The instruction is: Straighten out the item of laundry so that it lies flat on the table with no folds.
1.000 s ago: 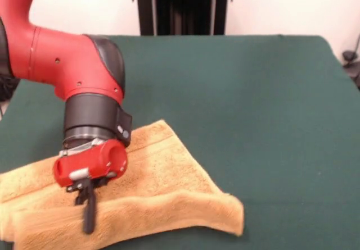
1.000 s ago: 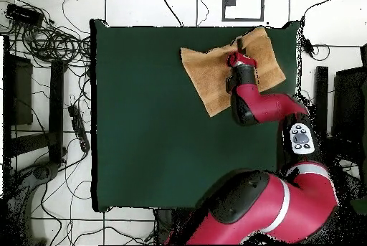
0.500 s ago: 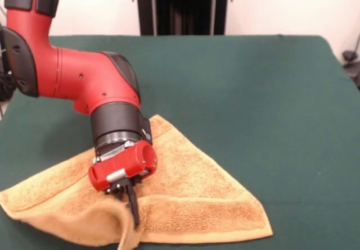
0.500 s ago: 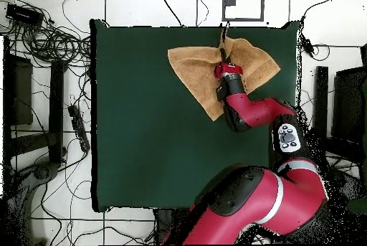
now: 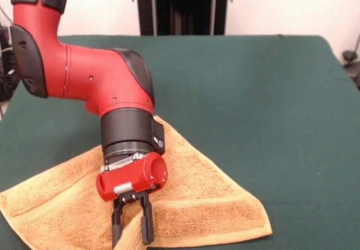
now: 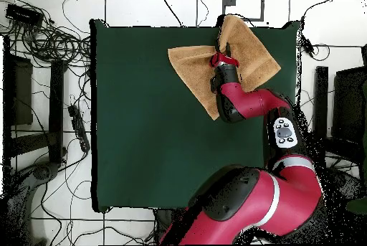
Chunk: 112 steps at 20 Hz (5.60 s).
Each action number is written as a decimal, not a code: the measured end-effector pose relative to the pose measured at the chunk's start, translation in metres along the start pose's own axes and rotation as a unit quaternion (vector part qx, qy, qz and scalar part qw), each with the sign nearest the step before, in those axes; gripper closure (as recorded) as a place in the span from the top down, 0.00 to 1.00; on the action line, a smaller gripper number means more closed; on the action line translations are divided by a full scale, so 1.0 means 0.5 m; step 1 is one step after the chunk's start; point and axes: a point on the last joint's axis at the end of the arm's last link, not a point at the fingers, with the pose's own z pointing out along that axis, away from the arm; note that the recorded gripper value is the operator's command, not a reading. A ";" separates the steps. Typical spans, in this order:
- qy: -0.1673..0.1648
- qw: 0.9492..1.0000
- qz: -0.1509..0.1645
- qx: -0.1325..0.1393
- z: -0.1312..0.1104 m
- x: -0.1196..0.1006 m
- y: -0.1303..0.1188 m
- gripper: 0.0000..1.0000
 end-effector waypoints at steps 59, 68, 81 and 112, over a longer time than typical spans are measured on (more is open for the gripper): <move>0.288 0.758 0.206 0.548 -0.097 -0.080 0.039 1.00; 0.281 0.759 0.167 0.563 -0.122 -0.052 0.057 1.00; 0.285 0.755 0.147 0.572 -0.205 -0.010 0.052 1.00; 0.257 0.790 0.042 0.556 -0.272 0.026 0.098 1.00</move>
